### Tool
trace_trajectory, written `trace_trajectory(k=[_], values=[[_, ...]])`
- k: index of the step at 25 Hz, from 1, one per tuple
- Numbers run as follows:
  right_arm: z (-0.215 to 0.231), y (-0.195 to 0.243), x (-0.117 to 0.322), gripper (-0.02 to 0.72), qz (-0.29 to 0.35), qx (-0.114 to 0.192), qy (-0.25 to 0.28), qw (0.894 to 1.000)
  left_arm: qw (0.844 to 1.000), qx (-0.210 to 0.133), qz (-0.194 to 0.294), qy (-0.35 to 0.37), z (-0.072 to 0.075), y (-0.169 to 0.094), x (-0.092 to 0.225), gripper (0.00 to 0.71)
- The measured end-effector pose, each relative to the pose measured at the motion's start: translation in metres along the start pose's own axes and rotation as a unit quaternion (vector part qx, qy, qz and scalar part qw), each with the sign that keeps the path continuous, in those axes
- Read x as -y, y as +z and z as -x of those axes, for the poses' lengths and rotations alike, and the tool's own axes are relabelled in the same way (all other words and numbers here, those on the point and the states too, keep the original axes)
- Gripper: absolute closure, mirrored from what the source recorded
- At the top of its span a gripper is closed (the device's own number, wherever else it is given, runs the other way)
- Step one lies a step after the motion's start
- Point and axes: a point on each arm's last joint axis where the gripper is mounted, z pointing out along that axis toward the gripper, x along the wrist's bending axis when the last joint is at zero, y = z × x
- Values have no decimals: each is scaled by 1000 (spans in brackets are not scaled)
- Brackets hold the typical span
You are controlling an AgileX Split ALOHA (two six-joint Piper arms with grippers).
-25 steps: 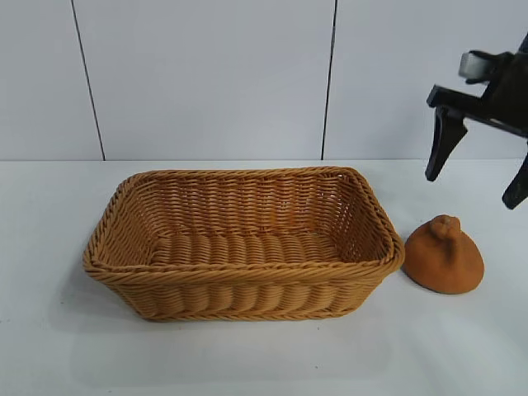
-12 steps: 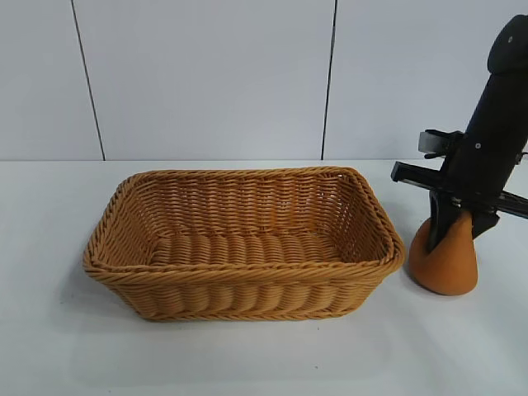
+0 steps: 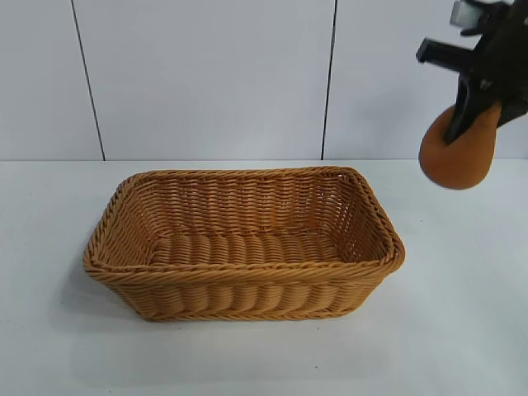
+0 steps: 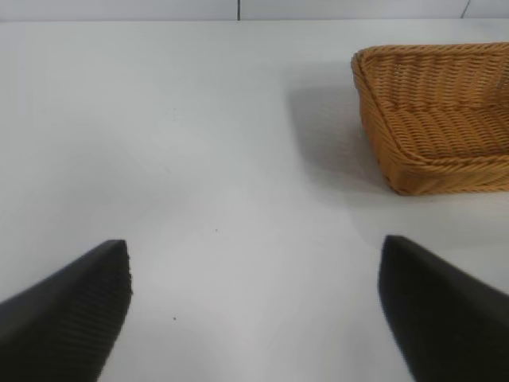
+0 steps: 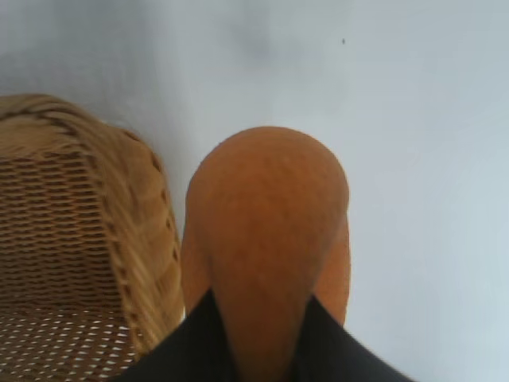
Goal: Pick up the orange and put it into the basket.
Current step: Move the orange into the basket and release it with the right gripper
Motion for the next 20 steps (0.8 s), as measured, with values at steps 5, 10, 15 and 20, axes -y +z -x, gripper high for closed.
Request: trace_trajectory(k=[5, 10, 15, 20], values=[[-57, 13, 13, 653, 3, -33, -53, 998, 1000, 0, 0, 0, 0, 0, 0, 107], [-117, 27, 38, 653, 0, -71, -105, 992, 1000, 0, 0, 0, 0, 0, 0, 107], [-149, 63, 55, 653, -24, -78, -131, 988, 1000, 0, 0, 0, 0, 0, 0, 107], [-150, 122, 55, 653, -26, -64, -122, 990, 1000, 0, 0, 0, 0, 0, 0, 107]])
